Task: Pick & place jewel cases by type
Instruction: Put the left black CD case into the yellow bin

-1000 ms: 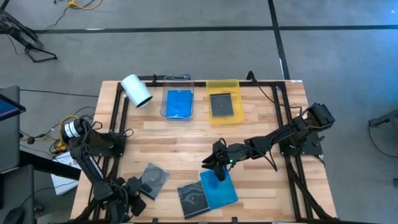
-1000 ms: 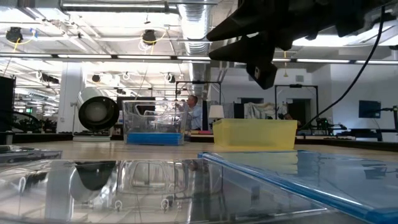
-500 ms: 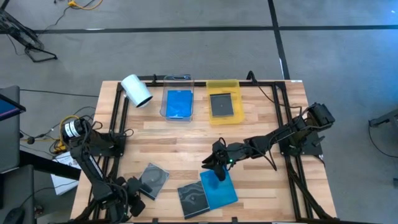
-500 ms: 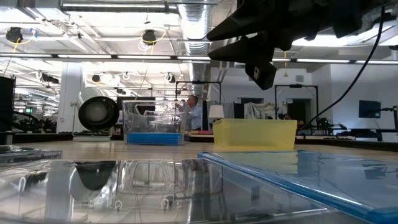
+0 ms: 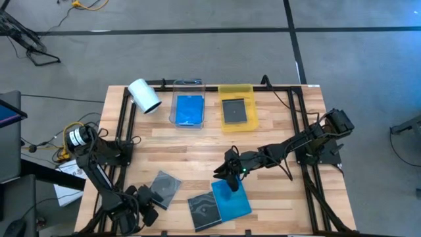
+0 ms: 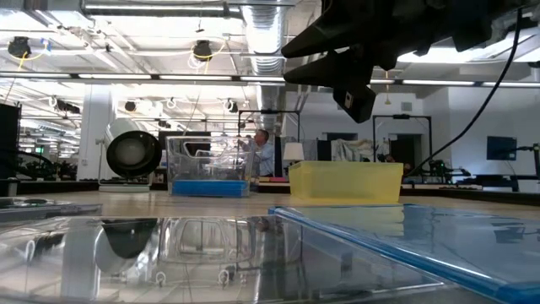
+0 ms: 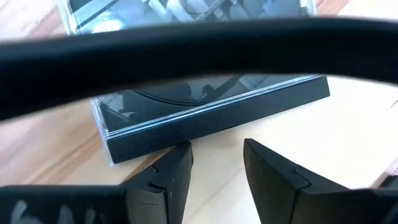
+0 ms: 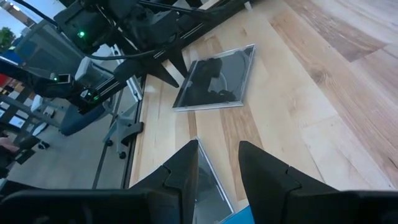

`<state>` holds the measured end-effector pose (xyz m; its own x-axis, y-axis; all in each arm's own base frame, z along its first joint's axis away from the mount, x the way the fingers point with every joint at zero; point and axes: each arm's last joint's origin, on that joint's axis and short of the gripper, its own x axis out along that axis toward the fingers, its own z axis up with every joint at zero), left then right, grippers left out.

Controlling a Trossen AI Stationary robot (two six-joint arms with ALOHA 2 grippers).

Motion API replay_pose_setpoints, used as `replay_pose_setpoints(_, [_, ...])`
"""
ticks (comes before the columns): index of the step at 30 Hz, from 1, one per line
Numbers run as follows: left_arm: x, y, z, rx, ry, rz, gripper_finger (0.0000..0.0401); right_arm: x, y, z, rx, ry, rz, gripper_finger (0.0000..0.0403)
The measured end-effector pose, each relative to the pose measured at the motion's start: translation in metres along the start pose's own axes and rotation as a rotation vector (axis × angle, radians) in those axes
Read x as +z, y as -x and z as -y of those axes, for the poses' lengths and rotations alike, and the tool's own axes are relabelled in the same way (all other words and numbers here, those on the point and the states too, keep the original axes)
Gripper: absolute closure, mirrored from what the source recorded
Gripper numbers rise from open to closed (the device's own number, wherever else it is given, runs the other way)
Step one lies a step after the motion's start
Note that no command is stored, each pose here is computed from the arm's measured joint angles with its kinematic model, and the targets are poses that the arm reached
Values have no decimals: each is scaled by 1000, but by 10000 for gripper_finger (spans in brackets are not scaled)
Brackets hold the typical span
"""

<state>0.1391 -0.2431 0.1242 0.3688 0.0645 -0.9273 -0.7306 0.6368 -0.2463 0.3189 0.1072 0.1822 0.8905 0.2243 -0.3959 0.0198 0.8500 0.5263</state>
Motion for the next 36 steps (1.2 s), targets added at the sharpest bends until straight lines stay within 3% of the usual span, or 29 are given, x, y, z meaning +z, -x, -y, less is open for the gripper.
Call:
replay_pose_setpoints(21, [48,-23,-9,133,-81,153,260,-9,1,0,-31,-17,-70,294])
replay_pose_setpoints(28, [73,-31,-10,208,-160,170,260,-9,1,0,-31,-29,-69,294])
replay_pose_setpoints(36, [101,-42,-2,191,-257,163,259,-9,1,0,-33,-59,-69,294])
